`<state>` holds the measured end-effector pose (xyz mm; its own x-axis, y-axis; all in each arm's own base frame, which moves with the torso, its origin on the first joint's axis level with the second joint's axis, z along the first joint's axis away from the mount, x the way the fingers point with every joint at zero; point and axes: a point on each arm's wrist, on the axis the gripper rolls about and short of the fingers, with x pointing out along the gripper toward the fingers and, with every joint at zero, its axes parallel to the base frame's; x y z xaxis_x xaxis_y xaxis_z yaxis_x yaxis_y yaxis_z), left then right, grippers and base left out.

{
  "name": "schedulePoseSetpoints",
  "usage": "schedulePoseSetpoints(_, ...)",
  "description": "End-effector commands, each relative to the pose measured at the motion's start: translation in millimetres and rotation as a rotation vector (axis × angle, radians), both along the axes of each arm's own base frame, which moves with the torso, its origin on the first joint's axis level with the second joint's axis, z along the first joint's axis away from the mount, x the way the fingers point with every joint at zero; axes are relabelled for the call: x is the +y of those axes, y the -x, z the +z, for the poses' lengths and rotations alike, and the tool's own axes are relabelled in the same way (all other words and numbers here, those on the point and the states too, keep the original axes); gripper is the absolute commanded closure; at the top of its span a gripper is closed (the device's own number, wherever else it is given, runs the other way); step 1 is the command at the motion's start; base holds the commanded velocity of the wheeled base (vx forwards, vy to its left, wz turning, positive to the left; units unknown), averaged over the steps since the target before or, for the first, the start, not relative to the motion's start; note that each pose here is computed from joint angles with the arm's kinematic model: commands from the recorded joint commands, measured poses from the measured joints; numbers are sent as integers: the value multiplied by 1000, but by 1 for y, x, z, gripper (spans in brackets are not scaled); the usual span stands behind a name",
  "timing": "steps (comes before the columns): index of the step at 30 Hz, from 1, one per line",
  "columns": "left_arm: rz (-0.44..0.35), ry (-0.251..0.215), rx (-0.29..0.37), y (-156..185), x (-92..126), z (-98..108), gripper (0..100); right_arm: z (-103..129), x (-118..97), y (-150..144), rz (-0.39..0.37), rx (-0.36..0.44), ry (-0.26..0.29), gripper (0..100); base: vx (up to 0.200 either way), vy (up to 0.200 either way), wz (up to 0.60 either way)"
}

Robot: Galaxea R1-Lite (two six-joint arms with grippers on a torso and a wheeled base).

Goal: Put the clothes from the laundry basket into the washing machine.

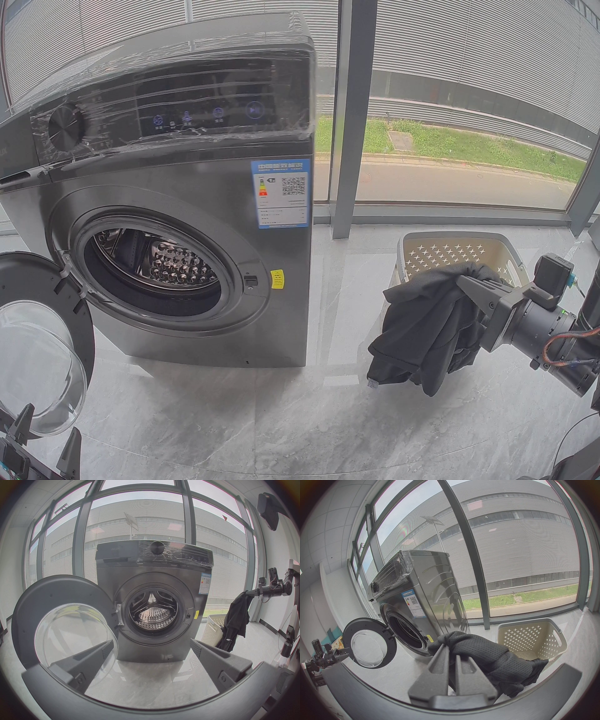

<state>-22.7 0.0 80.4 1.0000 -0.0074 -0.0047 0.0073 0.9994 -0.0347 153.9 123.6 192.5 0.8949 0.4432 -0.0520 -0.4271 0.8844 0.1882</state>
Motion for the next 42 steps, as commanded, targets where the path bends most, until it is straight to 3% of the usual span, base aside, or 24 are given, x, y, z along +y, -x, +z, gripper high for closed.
schedulePoseSetpoints(1, 0, -2, 0, 0, 0, -4, 0, 0, 0, 0, 0, 1, 1, 100, 0, 0, 0)
schedulePoseSetpoints(6, 0, -1, 1, 0, 0, -5, 0, -2, 0, 0, 0, 6, 4, 100, 0, 0, 0)
schedulePoseSetpoints(15, 0, 1, 0, 0, 0, -4, 0, -2, 0, 0, 0, 8, 3, 100, -200, 0, 0)
schedulePoseSetpoints(24, -2, -1, 3, 0, 0, -5, 0, -3, 0, 0, 1, 11, 5, 100, 0, 0, 0)
schedulePoseSetpoints(42, 0, 1, 1, 0, 0, -5, 0, -3, 0, 1, 3, 9, 6, 100, 0, 200, 0)
